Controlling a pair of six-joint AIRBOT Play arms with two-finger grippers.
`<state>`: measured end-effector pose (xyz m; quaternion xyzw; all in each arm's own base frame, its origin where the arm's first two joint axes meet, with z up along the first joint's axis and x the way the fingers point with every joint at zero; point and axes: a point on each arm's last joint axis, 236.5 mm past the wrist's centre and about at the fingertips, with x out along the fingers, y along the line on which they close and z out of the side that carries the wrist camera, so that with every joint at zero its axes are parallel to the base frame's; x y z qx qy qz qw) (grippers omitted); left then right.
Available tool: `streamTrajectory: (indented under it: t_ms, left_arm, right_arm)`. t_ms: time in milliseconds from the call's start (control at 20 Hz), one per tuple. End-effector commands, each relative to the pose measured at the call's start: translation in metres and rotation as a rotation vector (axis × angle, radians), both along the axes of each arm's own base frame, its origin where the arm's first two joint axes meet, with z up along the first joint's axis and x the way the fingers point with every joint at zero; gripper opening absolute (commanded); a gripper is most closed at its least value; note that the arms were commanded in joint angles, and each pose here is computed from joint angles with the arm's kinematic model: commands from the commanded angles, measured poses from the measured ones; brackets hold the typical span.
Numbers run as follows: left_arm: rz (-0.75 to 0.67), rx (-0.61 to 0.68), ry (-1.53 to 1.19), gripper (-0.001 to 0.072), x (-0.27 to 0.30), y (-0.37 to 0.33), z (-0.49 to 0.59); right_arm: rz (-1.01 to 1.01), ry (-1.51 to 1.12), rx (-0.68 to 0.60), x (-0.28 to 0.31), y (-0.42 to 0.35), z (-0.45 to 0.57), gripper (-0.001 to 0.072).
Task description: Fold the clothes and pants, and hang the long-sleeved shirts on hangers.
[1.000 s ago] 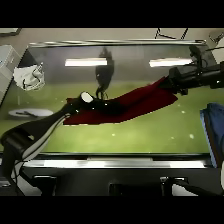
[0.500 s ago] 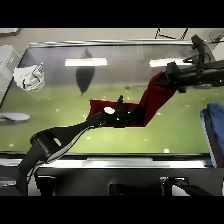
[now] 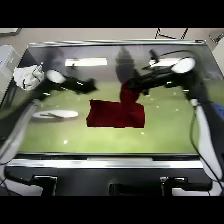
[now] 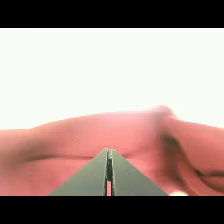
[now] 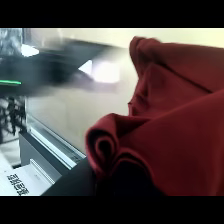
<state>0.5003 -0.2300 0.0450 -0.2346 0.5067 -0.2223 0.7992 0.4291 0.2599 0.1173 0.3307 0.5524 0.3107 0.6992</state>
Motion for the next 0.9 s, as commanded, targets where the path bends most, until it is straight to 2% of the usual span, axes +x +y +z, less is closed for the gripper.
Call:
streamTrajectory:
  t_ms: [0,100,150,200,250,300,450,550,700,850]
  left_arm:
    - [0.172,0.251,-0.093,0.0015,-0.013,0.159,0.071]
    - [0.246,0.256,-0.159,0.0016,-0.027,0.194,0.114]
    - [0.271,0.258,-0.197,0.0016,-0.033,0.203,0.132]
    - [0.272,0.268,-0.233,0.0016,-0.038,0.207,0.147]
    - [0.274,0.273,-0.259,0.0016,-0.043,0.208,0.157]
    - [0.275,0.272,-0.274,0.0016,-0.046,0.207,0.164]
    - [0.273,0.271,-0.283,0.0017,-0.048,0.205,0.168]
    - [0.273,0.272,-0.284,0.0017,-0.048,0.205,0.168]
    - [0.273,0.273,-0.285,0.0017,-0.048,0.205,0.168]
    - [0.271,0.274,-0.286,0.0017,-0.048,0.205,0.168]
  right_arm:
    - [0.006,0.068,0.037,0.008,0.069,-0.058,0.005]
    - [0.001,0.144,0.069,0.005,0.101,-0.092,0.005]
    - [-0.003,0.184,0.088,0.002,0.117,-0.108,0.009]
    - [-0.008,0.222,0.11,-0.002,0.13,-0.119,0.0266]
    - [-0.006,0.258,0.135,-0.007,0.141,-0.127,0.0535]
    - [0.011,0.261,0.156,-0.01,0.147,-0.13,0.0693]
    - [0.009,0.228,0.157,0.007,0.114,-0.119,0.0693]
    - [-0.014,0.198,0.115,0.026,0.053,-0.105,0.0697]
    - [-0.068,0.201,-0.04,0.034,-0.061,-0.101,0.0704]
    - [-0.078,0.297,-0.172,0.01,-0.149,-0.114,0.0705]
